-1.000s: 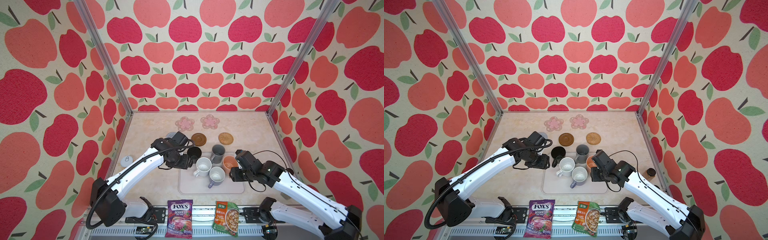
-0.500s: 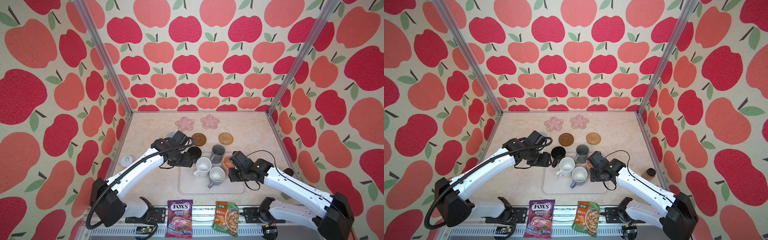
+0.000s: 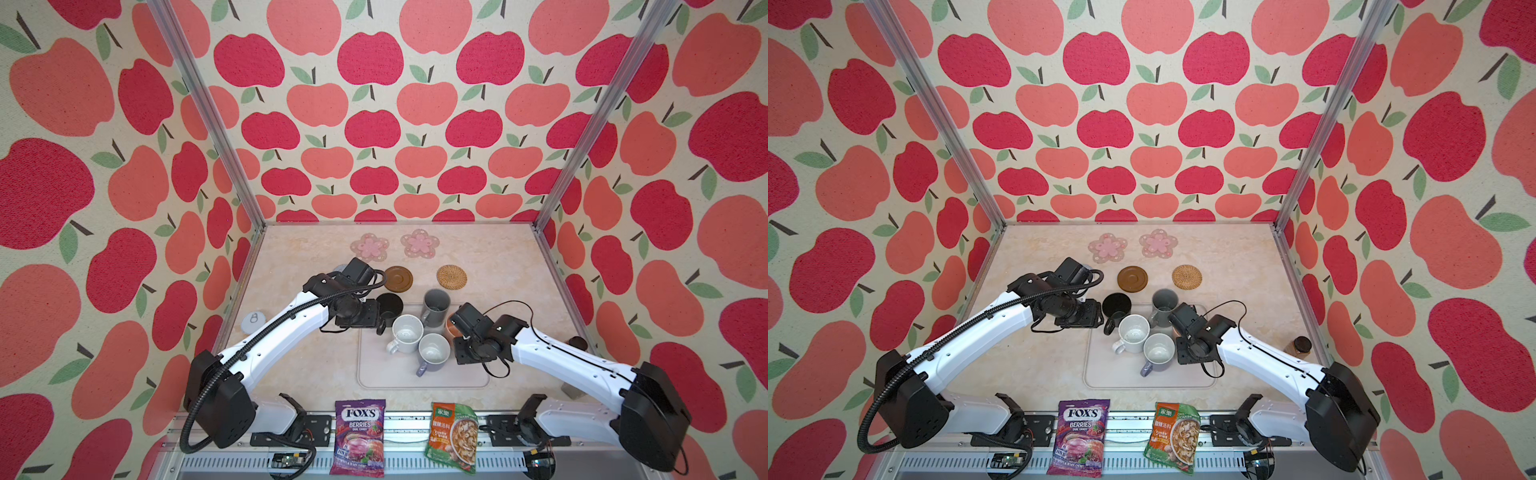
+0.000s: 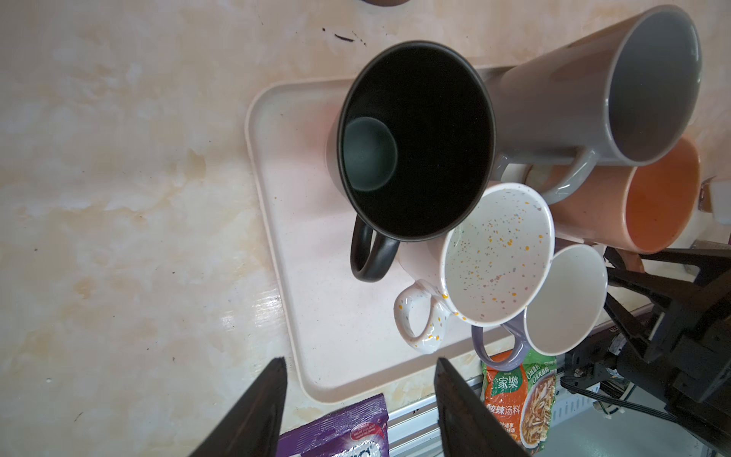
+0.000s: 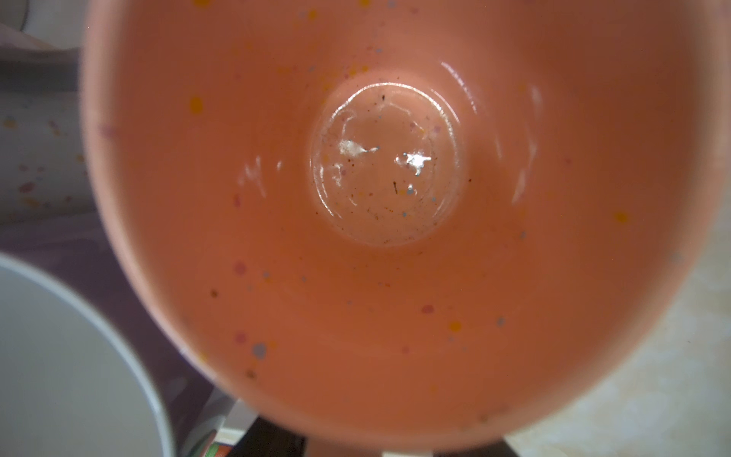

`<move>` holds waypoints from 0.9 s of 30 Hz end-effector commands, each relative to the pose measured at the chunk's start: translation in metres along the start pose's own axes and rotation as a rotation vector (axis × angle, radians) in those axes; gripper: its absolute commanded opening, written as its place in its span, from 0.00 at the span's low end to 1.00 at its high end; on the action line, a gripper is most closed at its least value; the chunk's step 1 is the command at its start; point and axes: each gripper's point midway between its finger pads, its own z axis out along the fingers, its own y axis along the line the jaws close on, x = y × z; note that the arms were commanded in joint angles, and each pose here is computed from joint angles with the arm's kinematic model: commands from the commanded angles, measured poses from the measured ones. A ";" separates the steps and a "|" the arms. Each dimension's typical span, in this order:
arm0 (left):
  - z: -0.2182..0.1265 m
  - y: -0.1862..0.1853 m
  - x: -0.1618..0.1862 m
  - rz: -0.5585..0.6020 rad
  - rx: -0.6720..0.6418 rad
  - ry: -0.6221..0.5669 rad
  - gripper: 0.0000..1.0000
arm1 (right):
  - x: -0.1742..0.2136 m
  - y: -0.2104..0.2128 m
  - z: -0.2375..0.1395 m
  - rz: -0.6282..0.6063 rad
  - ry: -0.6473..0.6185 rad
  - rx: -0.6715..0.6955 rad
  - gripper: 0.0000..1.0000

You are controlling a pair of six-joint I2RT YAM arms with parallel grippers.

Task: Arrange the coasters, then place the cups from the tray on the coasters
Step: 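Close right gripper on the pink mug rim and lift it off the tray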

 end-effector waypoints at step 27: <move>0.004 -0.015 -0.020 -0.019 0.069 -0.051 0.62 | 0.006 -0.018 -0.007 0.040 -0.020 0.074 0.00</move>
